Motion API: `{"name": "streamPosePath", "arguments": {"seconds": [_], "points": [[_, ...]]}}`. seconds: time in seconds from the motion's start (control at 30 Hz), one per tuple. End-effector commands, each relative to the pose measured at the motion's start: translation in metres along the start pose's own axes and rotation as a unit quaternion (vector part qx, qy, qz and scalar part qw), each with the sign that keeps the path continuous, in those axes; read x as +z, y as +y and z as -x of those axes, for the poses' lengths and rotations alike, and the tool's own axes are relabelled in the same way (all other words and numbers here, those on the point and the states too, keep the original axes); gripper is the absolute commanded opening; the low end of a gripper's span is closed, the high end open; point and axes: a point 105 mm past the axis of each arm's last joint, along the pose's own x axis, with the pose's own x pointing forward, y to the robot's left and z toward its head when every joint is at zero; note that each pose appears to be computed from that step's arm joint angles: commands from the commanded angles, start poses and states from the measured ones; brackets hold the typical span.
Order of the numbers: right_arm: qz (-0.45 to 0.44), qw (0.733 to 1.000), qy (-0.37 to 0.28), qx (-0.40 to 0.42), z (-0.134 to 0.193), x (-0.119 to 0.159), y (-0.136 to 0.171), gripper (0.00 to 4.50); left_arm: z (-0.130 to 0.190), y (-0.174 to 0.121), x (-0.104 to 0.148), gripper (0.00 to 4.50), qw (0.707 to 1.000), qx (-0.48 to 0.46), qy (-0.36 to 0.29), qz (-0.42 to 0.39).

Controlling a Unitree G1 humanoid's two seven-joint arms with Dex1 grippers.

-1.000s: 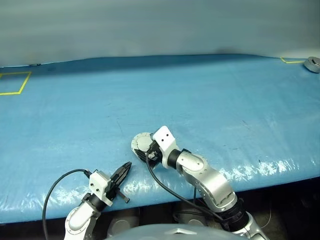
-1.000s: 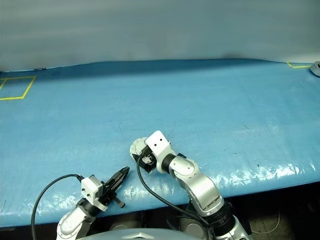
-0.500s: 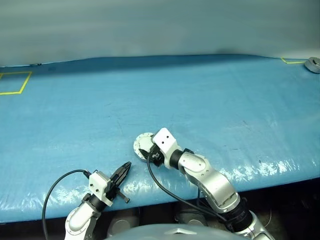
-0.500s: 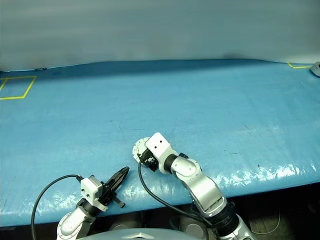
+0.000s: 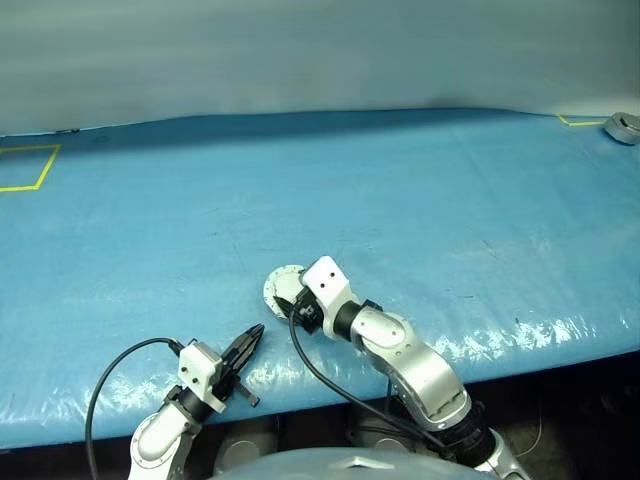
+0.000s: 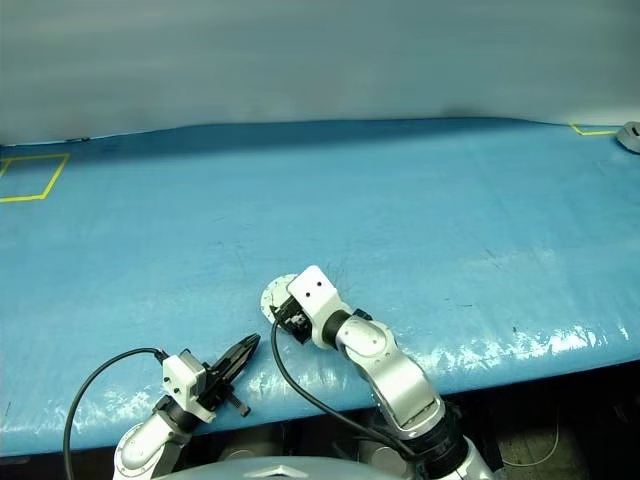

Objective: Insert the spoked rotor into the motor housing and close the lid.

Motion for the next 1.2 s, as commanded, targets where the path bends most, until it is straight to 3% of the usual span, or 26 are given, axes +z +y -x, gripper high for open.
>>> {"name": "streamPosePath", "arguments": {"seconds": [0.03, 0.5, 0.77, 1.03, 1.2], "points": [[-0.003, 1.0, -0.006, 0.006, 0.0, 0.001, 0.003, 3.04, 0.0, -0.001, 0.004, 0.0, 1.0, -0.003, -0.008, -0.003], [0.053, 0.998, 0.025, 0.032, 0.004, -0.006, 0.003, 3.04, -0.002, -0.005, 0.006, 0.0, 1.0, -0.004, -0.006, 0.001], [0.048, 0.998, 0.012, 0.043, 0.006, 0.006, 0.005, 3.04, -0.001, -0.006, 0.004, 0.0, 1.0, -0.007, -0.002, 0.003], [0.028, 0.999, 0.008, 0.037, 0.004, -0.014, 0.004, 3.04, -0.001, -0.006, 0.003, 0.0, 1.0, -0.005, -0.002, 0.003], [0.066, 0.997, -0.001, 0.047, 0.005, -0.021, 0.003, 3.04, -0.001, -0.004, 0.003, 0.0, 1.0, -0.004, 0.0, 0.001]]}}
